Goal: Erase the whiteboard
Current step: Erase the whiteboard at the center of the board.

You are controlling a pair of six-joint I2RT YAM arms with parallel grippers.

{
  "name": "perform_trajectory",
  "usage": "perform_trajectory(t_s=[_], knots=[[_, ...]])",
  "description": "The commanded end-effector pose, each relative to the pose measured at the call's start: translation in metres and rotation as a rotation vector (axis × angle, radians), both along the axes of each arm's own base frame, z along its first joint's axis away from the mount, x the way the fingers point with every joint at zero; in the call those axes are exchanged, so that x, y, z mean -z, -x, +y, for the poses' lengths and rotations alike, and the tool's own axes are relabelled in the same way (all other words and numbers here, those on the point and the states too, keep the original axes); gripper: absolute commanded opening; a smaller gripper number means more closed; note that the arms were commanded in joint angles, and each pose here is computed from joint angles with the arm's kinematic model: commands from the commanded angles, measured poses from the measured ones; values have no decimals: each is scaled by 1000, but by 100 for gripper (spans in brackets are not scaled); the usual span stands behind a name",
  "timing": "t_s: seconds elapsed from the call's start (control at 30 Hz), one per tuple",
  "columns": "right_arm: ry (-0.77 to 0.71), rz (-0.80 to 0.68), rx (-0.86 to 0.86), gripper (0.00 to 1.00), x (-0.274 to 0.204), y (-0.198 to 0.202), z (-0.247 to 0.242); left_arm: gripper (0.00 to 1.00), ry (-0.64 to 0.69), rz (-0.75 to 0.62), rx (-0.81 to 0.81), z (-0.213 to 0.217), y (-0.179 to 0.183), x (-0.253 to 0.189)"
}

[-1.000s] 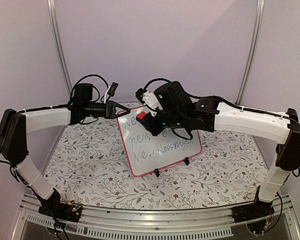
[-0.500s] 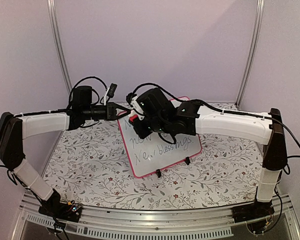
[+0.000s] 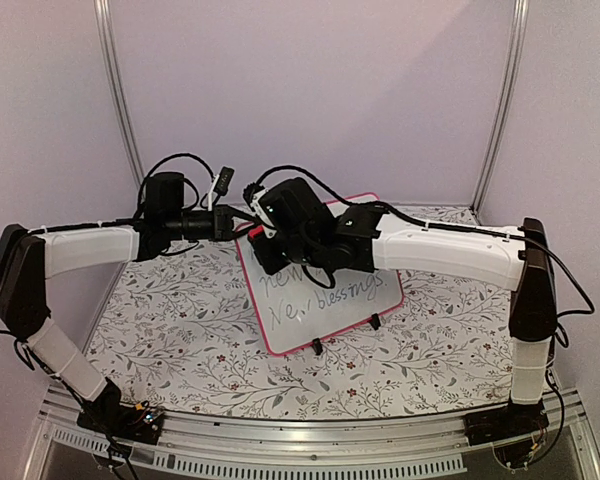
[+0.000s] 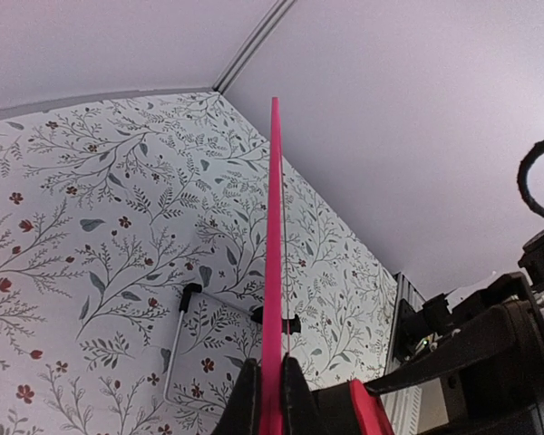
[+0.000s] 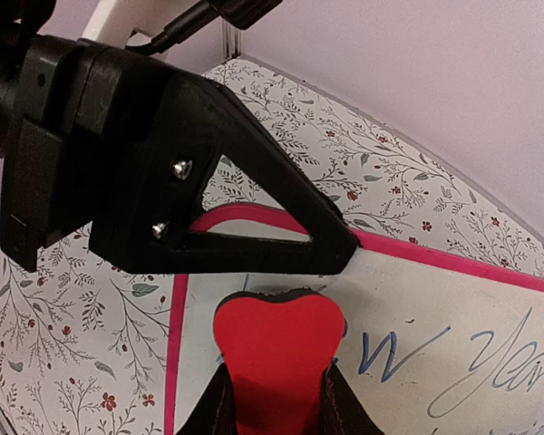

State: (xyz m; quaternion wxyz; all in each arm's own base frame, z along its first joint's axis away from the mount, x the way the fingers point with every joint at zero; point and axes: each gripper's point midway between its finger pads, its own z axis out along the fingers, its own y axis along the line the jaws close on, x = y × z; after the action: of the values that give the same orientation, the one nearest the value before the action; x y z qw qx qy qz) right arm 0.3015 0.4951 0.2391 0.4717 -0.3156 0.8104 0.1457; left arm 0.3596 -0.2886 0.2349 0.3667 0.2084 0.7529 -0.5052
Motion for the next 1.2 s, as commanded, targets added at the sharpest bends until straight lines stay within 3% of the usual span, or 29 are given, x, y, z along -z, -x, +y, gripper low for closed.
perform_trajectory(t_s=[0.0, 0.63, 1.17], knots=[[-14, -32, 28, 0, -5, -6, 9, 0, 15, -57, 19, -6, 4, -11], [45, -61, 105, 0, 15, -21, 16, 0, 23, -62, 25, -7, 6, -13], [186, -22, 147, 0, 65, -3, 6, 0, 24, -70, 21, -5, 7, -16]])
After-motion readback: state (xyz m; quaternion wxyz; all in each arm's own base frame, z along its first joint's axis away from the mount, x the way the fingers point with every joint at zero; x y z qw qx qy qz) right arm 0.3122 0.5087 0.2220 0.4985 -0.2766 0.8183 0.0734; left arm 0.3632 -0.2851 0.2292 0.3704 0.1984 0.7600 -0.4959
